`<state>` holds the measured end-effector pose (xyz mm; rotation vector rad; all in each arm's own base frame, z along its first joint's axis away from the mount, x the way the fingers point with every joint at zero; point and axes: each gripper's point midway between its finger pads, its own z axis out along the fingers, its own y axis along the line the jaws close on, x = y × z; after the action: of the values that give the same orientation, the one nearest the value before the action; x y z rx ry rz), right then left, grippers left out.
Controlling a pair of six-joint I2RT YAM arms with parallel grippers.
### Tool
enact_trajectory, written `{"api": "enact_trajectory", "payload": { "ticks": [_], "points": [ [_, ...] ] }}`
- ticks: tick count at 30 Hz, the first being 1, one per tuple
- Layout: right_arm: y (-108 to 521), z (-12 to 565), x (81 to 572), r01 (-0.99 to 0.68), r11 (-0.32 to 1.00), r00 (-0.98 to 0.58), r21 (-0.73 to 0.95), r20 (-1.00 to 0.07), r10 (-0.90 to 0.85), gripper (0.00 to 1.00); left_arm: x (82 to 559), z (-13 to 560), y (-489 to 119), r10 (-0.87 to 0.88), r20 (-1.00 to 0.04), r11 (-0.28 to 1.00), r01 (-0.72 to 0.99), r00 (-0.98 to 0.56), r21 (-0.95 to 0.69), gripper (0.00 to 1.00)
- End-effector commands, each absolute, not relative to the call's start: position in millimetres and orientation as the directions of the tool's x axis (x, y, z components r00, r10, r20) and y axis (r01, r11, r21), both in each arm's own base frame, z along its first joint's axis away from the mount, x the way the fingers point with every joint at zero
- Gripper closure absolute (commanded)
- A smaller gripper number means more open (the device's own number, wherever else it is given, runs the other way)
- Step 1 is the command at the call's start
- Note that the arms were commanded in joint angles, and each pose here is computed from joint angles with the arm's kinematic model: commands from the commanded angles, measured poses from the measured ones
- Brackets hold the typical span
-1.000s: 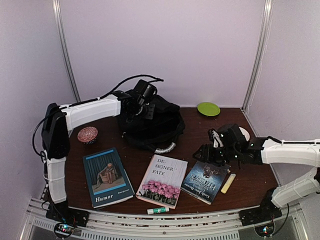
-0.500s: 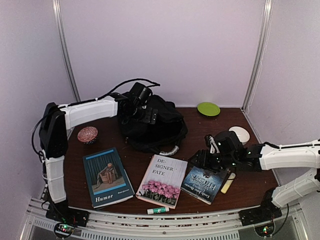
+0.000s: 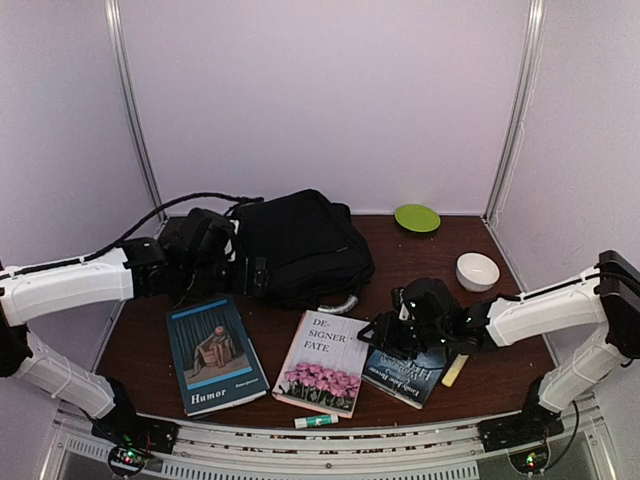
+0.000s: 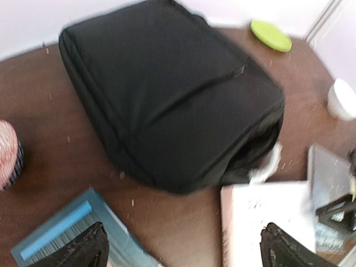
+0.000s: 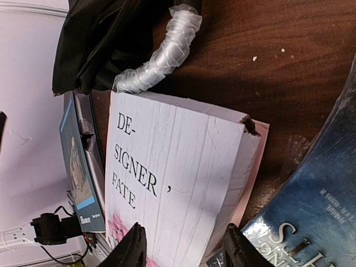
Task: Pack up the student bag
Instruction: Pick up the book from the center of the board.
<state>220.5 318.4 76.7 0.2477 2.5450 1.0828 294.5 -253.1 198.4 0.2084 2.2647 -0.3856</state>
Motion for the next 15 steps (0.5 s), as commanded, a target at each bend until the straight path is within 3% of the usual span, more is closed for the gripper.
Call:
{"api": "enact_trajectory", "payload": {
  "ticks": [1, 10, 15],
  "points": [
    [335, 74, 218, 0.063, 0.627, -0.925, 0.776, -0.191, 0.329, 0.58, 284, 177, -254, -0.006, -0.745, 0.936, 0.258, -0.667, -0.239, 0.04],
    [343, 61, 213, 0.099, 0.644, -0.935, 0.759, -0.151, 0.321, 0.69, 273, 156, -250, -0.003, -0.727, 0.938, 0.249, -0.687, -0.239, 0.05],
    [344, 62, 211, 0.098, 0.637, -0.935, 0.765, -0.149, 0.323, 0.86, 272, 153, -251, -0.005, -0.725, 0.938, 0.249, -0.689, -0.243, 0.05]
  ]
}}
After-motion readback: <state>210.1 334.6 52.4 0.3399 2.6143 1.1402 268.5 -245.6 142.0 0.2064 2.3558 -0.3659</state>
